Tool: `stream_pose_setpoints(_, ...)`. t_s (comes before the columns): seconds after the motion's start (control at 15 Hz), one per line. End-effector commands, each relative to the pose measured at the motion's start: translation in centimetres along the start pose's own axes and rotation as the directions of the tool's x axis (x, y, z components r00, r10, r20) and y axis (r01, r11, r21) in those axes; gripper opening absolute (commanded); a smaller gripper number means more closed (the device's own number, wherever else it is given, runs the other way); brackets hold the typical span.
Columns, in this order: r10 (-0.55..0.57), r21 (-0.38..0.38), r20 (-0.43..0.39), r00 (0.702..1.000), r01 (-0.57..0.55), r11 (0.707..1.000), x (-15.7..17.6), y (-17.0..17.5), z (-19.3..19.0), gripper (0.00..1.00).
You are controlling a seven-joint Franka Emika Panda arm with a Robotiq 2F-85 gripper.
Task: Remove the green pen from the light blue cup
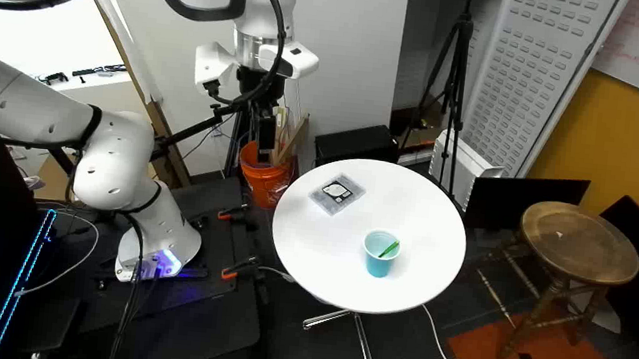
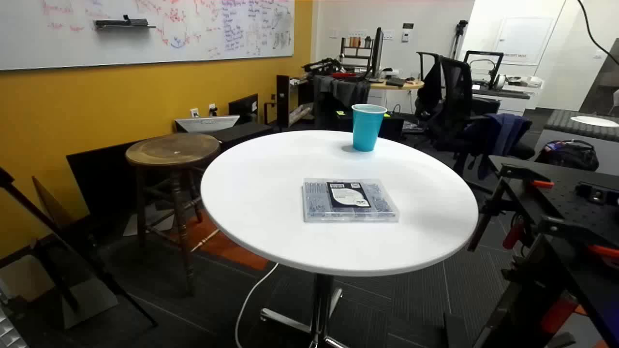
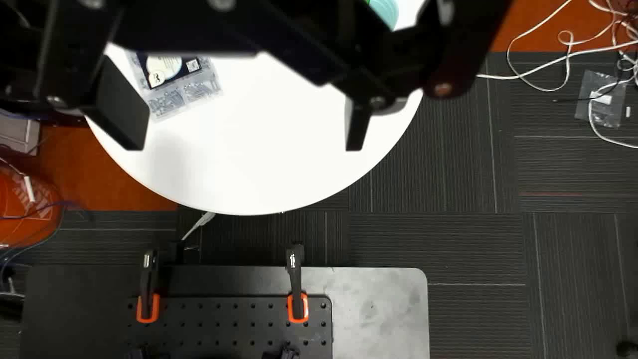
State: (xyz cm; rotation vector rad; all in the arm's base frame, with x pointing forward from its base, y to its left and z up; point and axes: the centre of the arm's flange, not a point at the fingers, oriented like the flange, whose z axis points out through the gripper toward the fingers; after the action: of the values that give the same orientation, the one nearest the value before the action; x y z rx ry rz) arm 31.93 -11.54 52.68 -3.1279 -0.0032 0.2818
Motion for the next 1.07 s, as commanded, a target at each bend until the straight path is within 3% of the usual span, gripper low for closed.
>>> stream_pose_setpoints(0.0,0.000,0.000,0.000,1.000,0.000,1.000,0.0,0.0,0.0,1.00)
stream_pose_setpoints(0.47,0.000,-0.003,-0.006,1.000,0.000,1.000,0.1,0.0,-0.1,1.00)
stream_pose_setpoints(0.87,0.019,-0.070,-0.122,0.992,-0.027,0.997,1.8,0.7,0.2,1.00)
stream_pose_setpoints(1.0,0.022,-0.075,-0.126,0.992,-0.032,0.997,2.3,1.1,0.4,1.00)
